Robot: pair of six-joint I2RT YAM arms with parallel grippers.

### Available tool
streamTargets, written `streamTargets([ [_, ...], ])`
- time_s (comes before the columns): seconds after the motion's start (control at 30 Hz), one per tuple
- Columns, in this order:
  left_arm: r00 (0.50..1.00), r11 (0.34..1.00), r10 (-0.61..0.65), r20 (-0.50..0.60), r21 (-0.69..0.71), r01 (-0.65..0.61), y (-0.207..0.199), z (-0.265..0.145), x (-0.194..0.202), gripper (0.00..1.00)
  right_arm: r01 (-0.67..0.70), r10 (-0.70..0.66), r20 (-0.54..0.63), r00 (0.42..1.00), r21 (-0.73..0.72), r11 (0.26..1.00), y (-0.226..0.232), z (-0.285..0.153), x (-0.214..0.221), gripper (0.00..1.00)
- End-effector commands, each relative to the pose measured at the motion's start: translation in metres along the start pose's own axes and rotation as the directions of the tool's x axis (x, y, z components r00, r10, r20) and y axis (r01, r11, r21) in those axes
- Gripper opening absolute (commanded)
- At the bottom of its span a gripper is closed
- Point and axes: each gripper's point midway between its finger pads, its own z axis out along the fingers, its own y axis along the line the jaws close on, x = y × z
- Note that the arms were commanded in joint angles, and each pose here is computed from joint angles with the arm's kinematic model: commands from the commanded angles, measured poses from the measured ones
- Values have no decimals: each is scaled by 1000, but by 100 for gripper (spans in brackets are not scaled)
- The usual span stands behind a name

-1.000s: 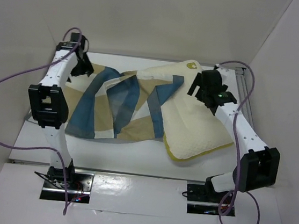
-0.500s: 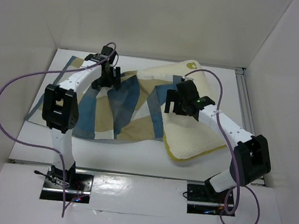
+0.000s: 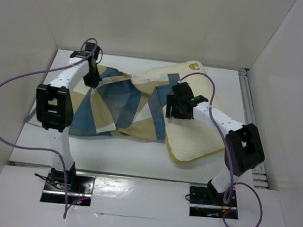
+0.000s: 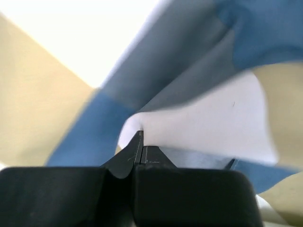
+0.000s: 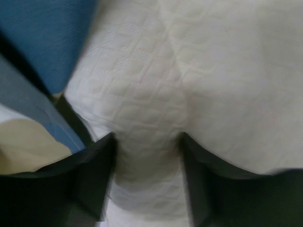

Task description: Put the pillow into the pillowcase

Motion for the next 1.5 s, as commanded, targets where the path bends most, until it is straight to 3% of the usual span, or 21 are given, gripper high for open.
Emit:
streamTargets([
  [0.0,974,989,-130,184,93,115,16,-71,-45,0,-4,5,-11,1000,48,999,-1,12,4,53],
  [0.07,968,986,-147,202,109,127,21,-81,-49,0,-38,39,-2,999,141,989,-26,16,10,0],
  [0.17,961,981,-181,208,104,162,37,-85,-57,0,-176,157,89,983,280,944,-68,-2,6,0],
  [0.33,968,980,-183,174,108,166,41,-80,-59,0,-360,298,234,926,295,885,-120,-44,0,0],
  [0.43,972,979,-180,153,124,162,35,-74,-58,0,-349,277,272,921,266,898,-123,-63,-5,0],
  [0.57,977,980,-167,136,129,150,31,-65,-59,0,-202,168,250,954,117,972,-77,-71,-11,0],
  [0.6,975,980,-169,143,133,150,30,-67,-62,0,-177,153,259,954,72,982,-61,-78,-15,4],
  [0.63,978,982,-158,137,128,141,30,-63,-60,0,-166,145,268,952,57,984,-54,-81,-19,24],
  [0.67,978,982,-158,137,128,141,30,-63,-60,0,-160,143,288,947,36,987,-47,-86,-26,58],
  [0.7,978,982,-158,137,128,141,30,-63,-60,0,-162,142,328,934,36,986,-42,-92,-40,80],
  [0.73,977,983,-159,142,118,143,32,-63,-61,0,-149,131,347,929,26,988,-32,-91,-48,94],
  [0.93,979,979,-151,140,161,128,26,-72,-61,0,-72,53,322,945,48,996,4,-52,-97,100],
  [1.0,980,979,-142,137,168,118,25,-72,-60,0,10,-25,232,973,64,998,23,-11,-85,100],
  [1.13,984,978,-129,122,182,106,23,-73,-57,0,47,-62,105,992,135,990,28,54,-72,100],
  [1.2,985,978,-128,116,179,106,22,-72,-57,0,21,-34,69,997,184,983,14,78,-68,69],
  [1.27,986,978,-118,114,186,96,21,-74,-57,0,-16,3,73,997,183,983,3,79,-71,30],
  [1.3,986,978,-118,114,186,96,21,-74,-57,0,-57,38,113,993,168,984,-8,64,-86,6],
  [1.33,986,978,-118,114,186,96,21,-74,-57,0,-85,60,158,986,157,984,-15,55,-97,0],
  [1.47,986,978,-118,114,186,96,22,-76,-55,0,-193,148,279,949,144,971,-66,-2,-115,0],
])
